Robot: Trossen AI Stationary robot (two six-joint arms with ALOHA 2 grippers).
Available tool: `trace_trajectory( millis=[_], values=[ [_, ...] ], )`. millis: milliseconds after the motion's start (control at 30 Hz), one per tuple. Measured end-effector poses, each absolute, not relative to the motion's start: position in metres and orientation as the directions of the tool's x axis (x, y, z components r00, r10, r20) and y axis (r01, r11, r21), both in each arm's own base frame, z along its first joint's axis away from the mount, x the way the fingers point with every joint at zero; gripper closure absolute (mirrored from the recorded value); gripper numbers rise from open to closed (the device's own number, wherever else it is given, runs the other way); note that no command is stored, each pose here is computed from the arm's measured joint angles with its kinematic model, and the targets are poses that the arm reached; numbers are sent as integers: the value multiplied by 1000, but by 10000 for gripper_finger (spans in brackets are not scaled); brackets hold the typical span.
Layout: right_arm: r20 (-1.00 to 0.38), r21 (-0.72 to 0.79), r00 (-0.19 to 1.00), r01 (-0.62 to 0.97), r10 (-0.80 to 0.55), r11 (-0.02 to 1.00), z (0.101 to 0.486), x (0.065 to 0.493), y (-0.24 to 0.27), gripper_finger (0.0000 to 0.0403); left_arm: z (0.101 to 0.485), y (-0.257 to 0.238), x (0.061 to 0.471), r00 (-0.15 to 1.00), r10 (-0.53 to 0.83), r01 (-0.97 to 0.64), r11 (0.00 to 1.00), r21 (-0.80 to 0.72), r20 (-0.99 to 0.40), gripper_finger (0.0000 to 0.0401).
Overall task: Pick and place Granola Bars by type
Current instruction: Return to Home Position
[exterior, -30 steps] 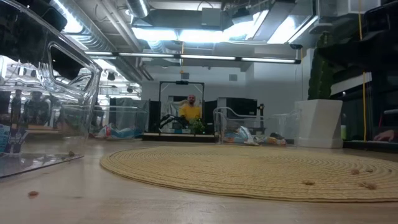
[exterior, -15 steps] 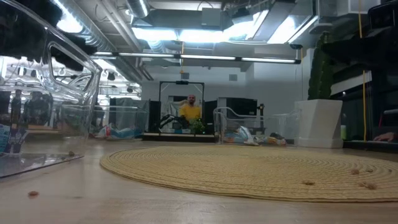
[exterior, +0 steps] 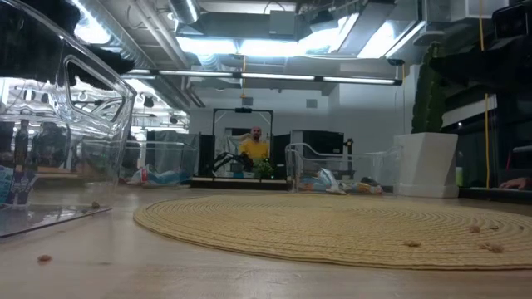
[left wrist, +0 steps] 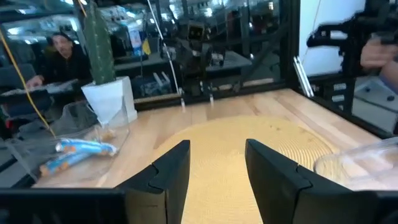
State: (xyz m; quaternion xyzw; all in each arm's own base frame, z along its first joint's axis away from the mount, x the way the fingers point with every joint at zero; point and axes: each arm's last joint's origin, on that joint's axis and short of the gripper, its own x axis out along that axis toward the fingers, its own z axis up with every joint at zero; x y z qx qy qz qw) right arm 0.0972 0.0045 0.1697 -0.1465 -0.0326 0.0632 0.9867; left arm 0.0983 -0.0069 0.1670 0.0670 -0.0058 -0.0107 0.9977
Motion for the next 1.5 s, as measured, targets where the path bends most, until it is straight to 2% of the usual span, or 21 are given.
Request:
trace_trajectory(
  millis=[567, 967, 1233, 1500],
  values=[
    [45, -268, 990, -117, 134, 956, 170, 97, 4, 270, 165, -7, 99, 1000, -29, 30, 999, 43, -9, 253],
    [45, -274, 991, -113, 130, 955, 170, 97, 4, 270, 166, -7, 99, 1000, -30, 30, 999, 40, -8, 253],
    [34, -184, 999, 21, -15, 983, 169, 97, 0, 270, 166, -7, 99, 1000, -31, 31, 999, 40, -8, 253],
    [35, -211, 999, 24, -17, 977, 169, 97, 0, 270, 166, -7, 99, 999, -31, 31, 999, 40, -8, 253]
  ],
)
